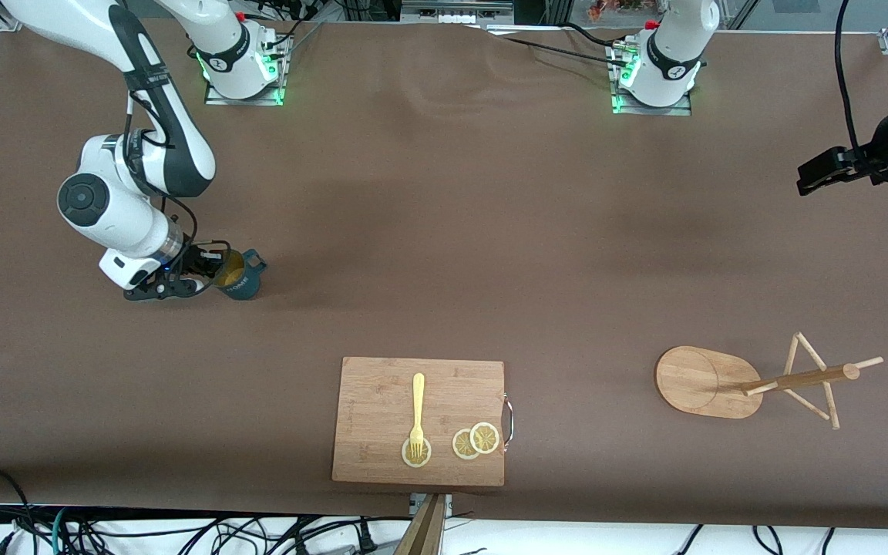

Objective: Pass cup and hang on rack
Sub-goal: 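Close the right gripper on the teal mug, then carry the mug with the right gripper to the table middle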

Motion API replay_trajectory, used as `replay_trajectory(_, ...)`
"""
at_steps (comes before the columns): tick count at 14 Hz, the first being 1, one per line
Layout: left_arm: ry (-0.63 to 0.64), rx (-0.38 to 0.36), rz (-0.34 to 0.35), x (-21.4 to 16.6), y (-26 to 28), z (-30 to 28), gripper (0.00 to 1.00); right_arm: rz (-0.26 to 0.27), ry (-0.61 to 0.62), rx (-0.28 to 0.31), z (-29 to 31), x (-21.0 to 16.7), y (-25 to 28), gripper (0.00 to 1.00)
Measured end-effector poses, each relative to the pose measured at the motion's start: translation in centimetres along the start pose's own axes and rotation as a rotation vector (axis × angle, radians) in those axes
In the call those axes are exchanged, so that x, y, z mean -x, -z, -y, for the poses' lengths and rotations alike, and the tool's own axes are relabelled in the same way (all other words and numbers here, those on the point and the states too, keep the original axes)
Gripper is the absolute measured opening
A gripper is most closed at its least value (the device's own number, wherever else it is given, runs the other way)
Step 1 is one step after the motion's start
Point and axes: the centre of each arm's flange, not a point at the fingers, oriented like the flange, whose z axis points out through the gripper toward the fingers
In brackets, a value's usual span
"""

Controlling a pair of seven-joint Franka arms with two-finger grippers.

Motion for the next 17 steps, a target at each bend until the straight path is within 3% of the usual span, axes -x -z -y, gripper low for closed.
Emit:
replay_trajectory(8,-0.008,-0.002,0.018,0.0,-0.4,-0.4,1.00,-0.015,-0.292,-0.056,24.0,-2.4,9.4,0.04)
replay_trajectory(14,-0.017,-0.002,0.028,-0.3,-0.9,-0.8,1.00,-0.013,-0.444,-0.109,43.6,-0.1,5.8,0.04)
replay_trajectory(17,-0.024,-0.001,0.036,-0.6,-1.3,-1.1,1.00,-0.058,-0.518,-0.104,51.1,2.0,2.2,0.04)
